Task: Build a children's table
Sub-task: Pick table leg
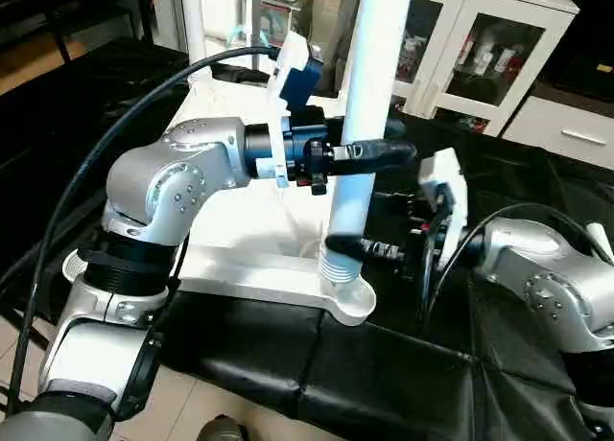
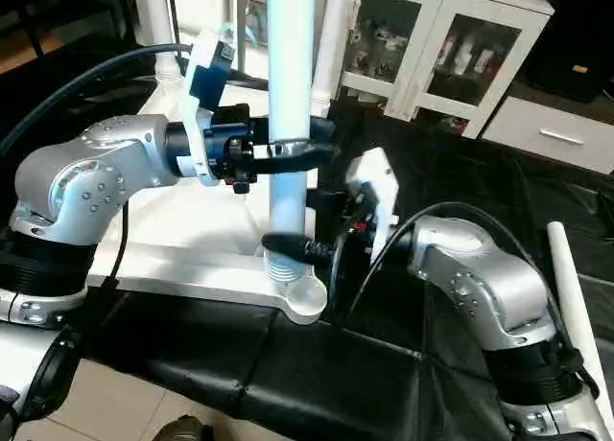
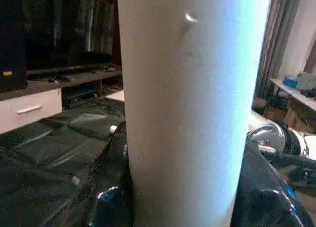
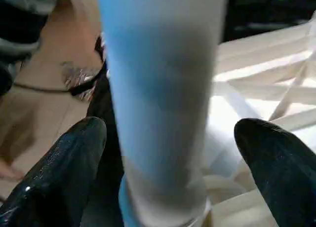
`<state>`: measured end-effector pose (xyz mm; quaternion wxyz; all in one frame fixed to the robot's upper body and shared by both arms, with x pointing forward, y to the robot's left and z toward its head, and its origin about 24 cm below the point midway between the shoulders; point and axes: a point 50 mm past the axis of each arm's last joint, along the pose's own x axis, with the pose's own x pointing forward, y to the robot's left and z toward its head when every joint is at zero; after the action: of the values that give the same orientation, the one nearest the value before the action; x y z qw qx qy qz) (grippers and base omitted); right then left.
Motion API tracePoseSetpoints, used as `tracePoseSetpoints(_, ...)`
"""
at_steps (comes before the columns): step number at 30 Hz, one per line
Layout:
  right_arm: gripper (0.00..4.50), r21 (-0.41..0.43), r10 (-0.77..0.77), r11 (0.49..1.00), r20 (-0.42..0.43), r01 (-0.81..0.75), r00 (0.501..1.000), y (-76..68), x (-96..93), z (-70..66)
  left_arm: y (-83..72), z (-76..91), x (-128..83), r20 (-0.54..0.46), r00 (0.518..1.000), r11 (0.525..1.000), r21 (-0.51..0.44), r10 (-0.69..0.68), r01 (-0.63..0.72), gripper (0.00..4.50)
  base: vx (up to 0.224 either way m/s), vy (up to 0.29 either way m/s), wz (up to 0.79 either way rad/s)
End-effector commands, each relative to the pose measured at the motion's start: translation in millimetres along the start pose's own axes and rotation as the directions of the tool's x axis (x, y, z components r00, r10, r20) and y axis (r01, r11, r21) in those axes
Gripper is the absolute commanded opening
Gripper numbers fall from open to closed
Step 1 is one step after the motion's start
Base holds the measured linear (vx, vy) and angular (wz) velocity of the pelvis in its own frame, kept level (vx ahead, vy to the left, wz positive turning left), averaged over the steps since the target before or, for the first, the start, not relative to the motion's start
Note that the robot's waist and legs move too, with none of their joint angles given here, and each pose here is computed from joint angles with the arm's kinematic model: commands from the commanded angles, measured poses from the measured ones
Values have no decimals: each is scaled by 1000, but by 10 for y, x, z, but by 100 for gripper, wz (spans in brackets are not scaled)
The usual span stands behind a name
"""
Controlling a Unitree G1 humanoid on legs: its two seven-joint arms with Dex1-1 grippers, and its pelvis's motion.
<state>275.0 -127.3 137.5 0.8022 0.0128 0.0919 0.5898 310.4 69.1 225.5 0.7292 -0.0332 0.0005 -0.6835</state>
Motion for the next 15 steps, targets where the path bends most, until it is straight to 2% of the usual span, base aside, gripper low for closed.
tracePoseSetpoints(1,450,-37,13,999,-33,-15,999,12,-28,-1,-50,64,57,-8,999,998,46,-35,36,186,0,0,0)
tracePoseSetpoints(10,450,-40,-33,999,-74,30,997,-55,26,-83,-50,94,109,-7,998,997,55,-55,56,186,0,0,0)
tracePoseSetpoints(15,450,-20,-17,1000,-29,17,999,-37,55,-71,-69,72,139,-2,998,997,48,-61,61,186,0,0,0)
